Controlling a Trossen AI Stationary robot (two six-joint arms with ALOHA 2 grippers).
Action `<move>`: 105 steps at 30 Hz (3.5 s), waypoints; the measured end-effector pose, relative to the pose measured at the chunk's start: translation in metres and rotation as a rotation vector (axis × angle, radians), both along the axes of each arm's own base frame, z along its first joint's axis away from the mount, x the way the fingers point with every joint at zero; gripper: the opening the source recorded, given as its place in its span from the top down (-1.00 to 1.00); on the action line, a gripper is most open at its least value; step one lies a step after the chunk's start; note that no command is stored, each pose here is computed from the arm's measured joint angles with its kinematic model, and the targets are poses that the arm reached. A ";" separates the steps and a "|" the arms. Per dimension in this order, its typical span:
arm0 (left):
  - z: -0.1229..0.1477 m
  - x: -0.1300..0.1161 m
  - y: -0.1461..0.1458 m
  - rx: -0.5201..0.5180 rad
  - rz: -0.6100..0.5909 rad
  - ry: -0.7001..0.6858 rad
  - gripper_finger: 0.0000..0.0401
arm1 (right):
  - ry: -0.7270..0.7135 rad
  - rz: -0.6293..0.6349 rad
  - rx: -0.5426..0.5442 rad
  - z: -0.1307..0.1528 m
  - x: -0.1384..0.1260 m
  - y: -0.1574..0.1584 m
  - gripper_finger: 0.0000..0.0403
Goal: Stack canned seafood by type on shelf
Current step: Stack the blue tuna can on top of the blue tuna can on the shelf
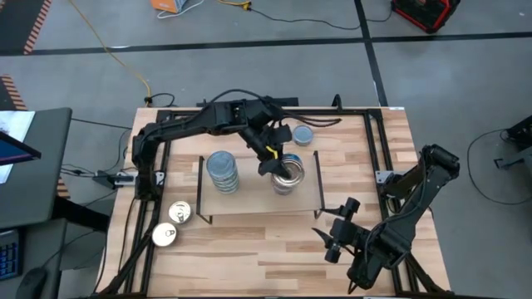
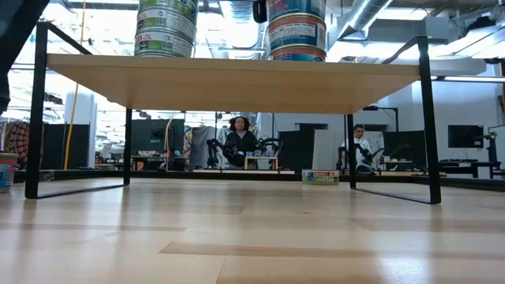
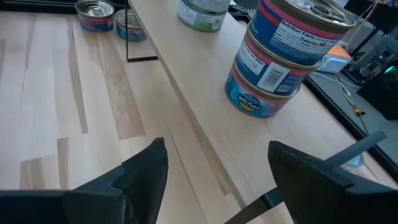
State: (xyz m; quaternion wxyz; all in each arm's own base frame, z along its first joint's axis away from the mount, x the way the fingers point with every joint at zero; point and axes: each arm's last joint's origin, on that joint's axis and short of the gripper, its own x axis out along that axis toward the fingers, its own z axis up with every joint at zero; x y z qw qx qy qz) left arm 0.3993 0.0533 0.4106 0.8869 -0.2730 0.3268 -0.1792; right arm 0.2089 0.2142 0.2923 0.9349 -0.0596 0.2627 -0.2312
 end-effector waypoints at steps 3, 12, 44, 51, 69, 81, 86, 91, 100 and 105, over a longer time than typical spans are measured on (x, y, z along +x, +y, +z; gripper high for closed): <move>0.000 0.000 0.003 -0.015 -0.001 0.003 0.13 | -0.001 -0.002 0.001 0.000 0.000 0.000 -0.50; -0.009 0.001 0.000 -0.040 -0.013 0.076 0.06 | -0.004 -0.003 0.004 0.000 0.000 0.000 -0.50; 0.003 -0.010 0.008 0.177 0.000 0.041 -0.60 | -0.012 0.003 0.000 0.001 0.004 0.000 -0.50; 0.000 -0.007 0.004 0.214 -0.009 0.025 -0.60 | -0.011 0.003 0.000 0.001 0.004 0.000 -0.50; -0.001 -0.010 0.006 0.265 -0.020 0.050 -0.61 | -0.011 0.003 0.000 0.001 0.004 0.000 -0.50; 0.054 -0.033 0.005 0.520 0.081 -0.154 -0.61 | -0.011 0.003 0.000 0.001 0.004 0.000 -0.50; 0.074 -0.067 -0.021 0.784 0.130 -0.122 -0.55 | -0.009 0.006 -0.001 0.000 0.003 0.001 -0.50; 0.090 -0.098 -0.070 0.924 0.128 -0.131 -0.43 | -0.011 0.005 0.001 0.000 0.003 0.001 -0.50; 0.083 -0.169 -0.150 0.967 0.131 0.064 -0.30 | -0.021 0.003 0.014 0.001 0.004 0.001 -0.50; 0.062 -0.200 -0.200 0.958 0.024 0.039 -0.26 | -0.028 -0.007 0.023 0.001 0.006 0.000 -0.50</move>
